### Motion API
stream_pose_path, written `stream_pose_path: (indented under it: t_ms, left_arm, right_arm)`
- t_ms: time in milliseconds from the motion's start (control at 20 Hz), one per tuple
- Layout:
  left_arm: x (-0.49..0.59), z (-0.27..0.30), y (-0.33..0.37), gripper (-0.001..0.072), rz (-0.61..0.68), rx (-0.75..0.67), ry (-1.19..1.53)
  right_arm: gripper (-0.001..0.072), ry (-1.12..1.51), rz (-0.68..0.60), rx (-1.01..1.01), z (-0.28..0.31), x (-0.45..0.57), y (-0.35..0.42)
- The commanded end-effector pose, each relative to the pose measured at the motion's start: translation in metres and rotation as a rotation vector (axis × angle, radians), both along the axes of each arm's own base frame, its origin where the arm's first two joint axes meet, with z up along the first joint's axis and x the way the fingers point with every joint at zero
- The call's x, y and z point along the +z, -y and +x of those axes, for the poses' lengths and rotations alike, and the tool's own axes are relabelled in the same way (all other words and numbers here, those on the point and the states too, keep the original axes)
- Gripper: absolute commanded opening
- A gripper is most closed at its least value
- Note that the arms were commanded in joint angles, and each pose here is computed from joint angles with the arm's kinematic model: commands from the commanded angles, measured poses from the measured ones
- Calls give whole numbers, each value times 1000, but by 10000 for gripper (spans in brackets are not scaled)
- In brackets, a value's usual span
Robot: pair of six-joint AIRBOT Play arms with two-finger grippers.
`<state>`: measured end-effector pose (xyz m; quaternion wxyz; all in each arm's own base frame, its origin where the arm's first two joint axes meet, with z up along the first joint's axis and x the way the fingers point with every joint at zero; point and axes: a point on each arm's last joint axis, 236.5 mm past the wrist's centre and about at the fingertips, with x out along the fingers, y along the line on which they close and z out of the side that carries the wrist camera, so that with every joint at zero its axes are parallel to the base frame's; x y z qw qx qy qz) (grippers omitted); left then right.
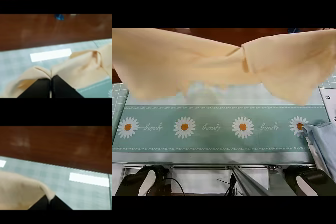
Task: Fold the shirts.
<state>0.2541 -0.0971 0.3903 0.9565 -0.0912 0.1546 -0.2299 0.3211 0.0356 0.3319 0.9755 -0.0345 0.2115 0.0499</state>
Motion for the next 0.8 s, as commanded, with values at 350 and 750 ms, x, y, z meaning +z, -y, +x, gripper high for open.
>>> stream_pose_path:
  t_ms: [350,750]
  left_arm:
    - [0,-77,3,19,161,5,-121]
    - [-26,-62,-8,19,148,16,-275]
  right_arm:
    - [25,-348,-31,-79,-129,-43,32]
    - [24,-594,-26,-17,-139,-86,14]
